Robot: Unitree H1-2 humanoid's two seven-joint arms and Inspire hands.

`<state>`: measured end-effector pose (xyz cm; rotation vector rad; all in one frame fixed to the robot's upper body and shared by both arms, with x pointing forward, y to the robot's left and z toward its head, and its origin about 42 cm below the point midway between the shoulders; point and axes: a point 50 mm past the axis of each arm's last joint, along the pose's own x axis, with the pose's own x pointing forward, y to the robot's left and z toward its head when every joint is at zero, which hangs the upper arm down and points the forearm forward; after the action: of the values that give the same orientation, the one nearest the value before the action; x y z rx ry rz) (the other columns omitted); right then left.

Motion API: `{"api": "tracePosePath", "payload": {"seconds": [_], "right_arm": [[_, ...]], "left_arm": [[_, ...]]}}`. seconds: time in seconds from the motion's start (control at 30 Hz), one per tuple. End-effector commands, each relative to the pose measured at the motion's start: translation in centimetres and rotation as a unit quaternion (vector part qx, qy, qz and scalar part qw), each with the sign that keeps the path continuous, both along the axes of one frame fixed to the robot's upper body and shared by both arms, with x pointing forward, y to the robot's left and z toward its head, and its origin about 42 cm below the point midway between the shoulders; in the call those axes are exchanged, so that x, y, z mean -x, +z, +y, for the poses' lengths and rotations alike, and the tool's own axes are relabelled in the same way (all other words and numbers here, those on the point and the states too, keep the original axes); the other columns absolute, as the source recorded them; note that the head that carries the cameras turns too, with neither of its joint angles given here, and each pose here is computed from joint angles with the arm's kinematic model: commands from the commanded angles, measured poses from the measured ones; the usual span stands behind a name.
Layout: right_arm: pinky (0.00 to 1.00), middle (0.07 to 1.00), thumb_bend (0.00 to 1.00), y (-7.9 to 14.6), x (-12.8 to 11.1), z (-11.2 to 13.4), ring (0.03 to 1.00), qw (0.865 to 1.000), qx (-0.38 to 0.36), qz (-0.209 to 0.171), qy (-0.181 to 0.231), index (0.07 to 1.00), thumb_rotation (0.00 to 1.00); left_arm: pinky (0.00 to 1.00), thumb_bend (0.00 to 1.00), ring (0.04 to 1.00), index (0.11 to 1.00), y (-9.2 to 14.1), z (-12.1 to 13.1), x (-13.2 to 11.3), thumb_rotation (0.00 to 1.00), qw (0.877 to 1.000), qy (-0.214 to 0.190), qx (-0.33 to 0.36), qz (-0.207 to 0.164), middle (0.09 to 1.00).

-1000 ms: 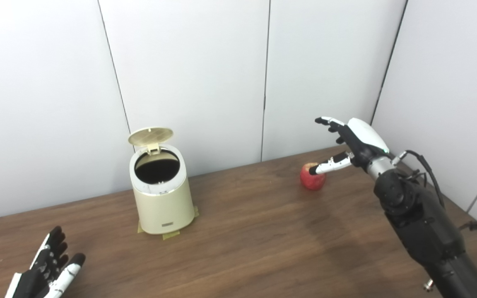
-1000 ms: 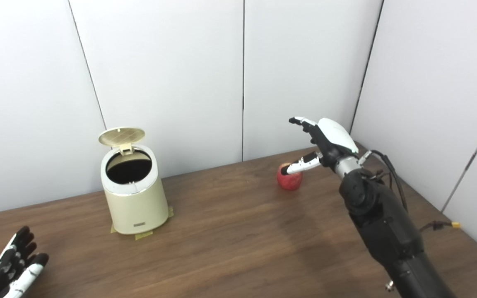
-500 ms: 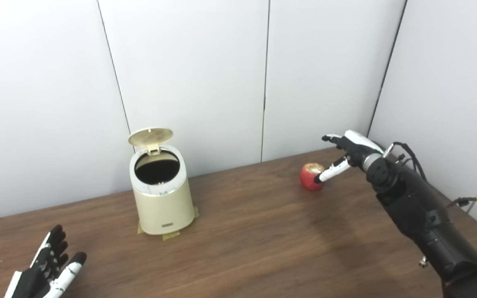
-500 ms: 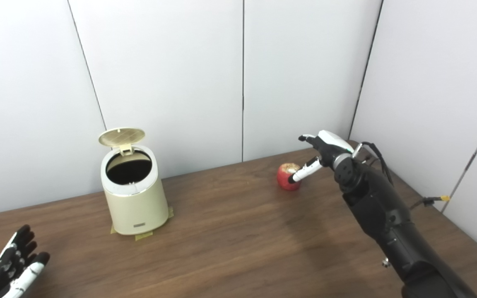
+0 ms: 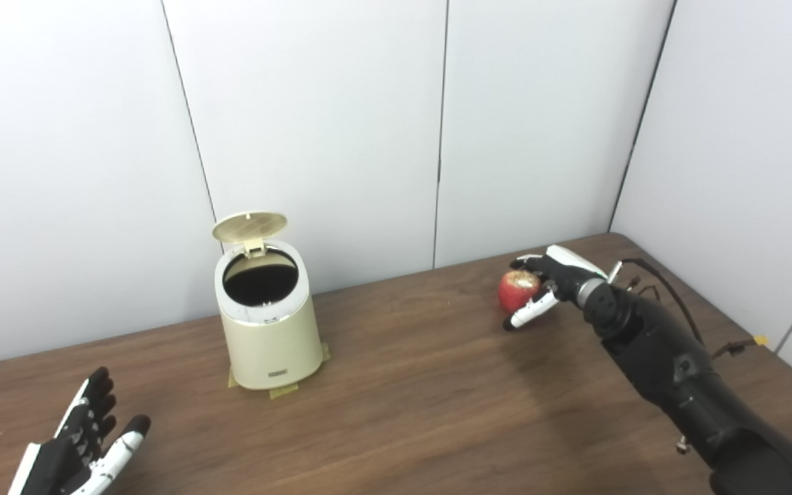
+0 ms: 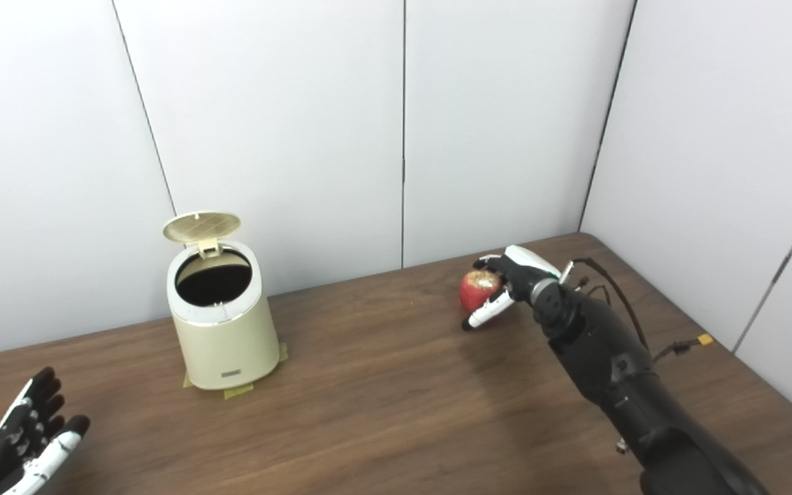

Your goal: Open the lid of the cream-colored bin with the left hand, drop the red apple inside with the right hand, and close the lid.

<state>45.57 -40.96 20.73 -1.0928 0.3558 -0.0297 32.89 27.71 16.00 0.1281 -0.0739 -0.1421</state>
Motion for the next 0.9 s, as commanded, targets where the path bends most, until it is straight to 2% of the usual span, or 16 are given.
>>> {"api": "tracePosePath", "payload": {"seconds": [0.0,0.17,0.23,0.27,0.3,0.33,0.4,0.57,0.7,0.87], "right_arm": [[0.72,0.869,0.88,3.4,-1.4,0.2,0.83,0.998,0.017,-0.057,0.023,0.848,0.27],[0.68,0.82,0.87,2.9,-1.5,0.6,0.772,0.998,0.027,-0.045,0.034,0.823,0.28],[0.59,0.754,0.83,2.8,-1.3,0.9,0.682,0.998,0.029,-0.048,0.037,0.779,0.25],[0.55,0.687,0.79,2.7,-1.3,1.1,0.621,0.997,0.028,-0.058,0.036,0.717,0.19],[0.52,0.633,0.66,2.6,-1.2,1.3,0.581,0.997,0.03,-0.07,0.034,0.606,0.16],[0.52,0.581,0.58,2.5,-1.1,1.5,0.567,0.996,0.03,-0.082,0.031,0.515,0.07],[0.5,0.553,0.54,2.2,-1.0,1.8,0.54,0.995,0.029,-0.095,0.026,0.469,0.02],[0.45,0.513,0.53,1.9,-0.7,2.0,0.485,0.991,0.032,-0.123,0.03,0.466,0.0],[0.4,0.494,0.52,2.1,-0.9,2.0,0.419,0.991,0.034,-0.128,0.019,0.498,0.0],[0.38,0.484,0.52,2.6,-0.7,1.8,0.401,0.987,0.027,-0.156,0.027,0.515,0.0]], "left_arm": [[0.98,0.51,1.0,1.0,2.1,-0.1,-0.6,0.28,0.999,-0.006,-0.008,-0.039,1.0],[0.99,0.45,1.0,1.0,2.2,-0.3,-0.4,0.22,0.999,-0.007,-0.013,-0.042,1.0],[0.98,0.46,1.0,1.0,2.2,-0.4,-0.4,0.23,0.999,-0.006,-0.016,-0.042,1.0],[0.98,0.46,1.0,1.0,2.3,-0.4,-0.3,0.23,0.999,-0.007,-0.016,-0.042,1.0],[0.99,0.45,1.0,1.0,2.3,-0.4,-0.3,0.22,0.999,-0.008,-0.017,-0.042,1.0],[0.99,0.44,1.0,1.0,2.3,-0.4,-0.3,0.22,0.999,-0.008,-0.017,-0.042,1.0],[0.99,0.44,1.0,1.0,2.3,-0.4,-0.3,0.22,0.999,-0.008,-0.019,-0.042,1.0],[0.97,0.47,1.0,1.0,2.3,-0.3,-0.2,0.24,0.999,-0.006,-0.026,-0.043,1.0],[0.97,0.47,1.0,1.0,2.2,-0.4,-0.2,0.23,0.999,-0.006,-0.029,-0.04,1.0],[0.98,0.46,1.0,1.0,2.1,-0.5,-0.2,0.22,0.998,-0.009,-0.037,-0.042,1.0]]}}
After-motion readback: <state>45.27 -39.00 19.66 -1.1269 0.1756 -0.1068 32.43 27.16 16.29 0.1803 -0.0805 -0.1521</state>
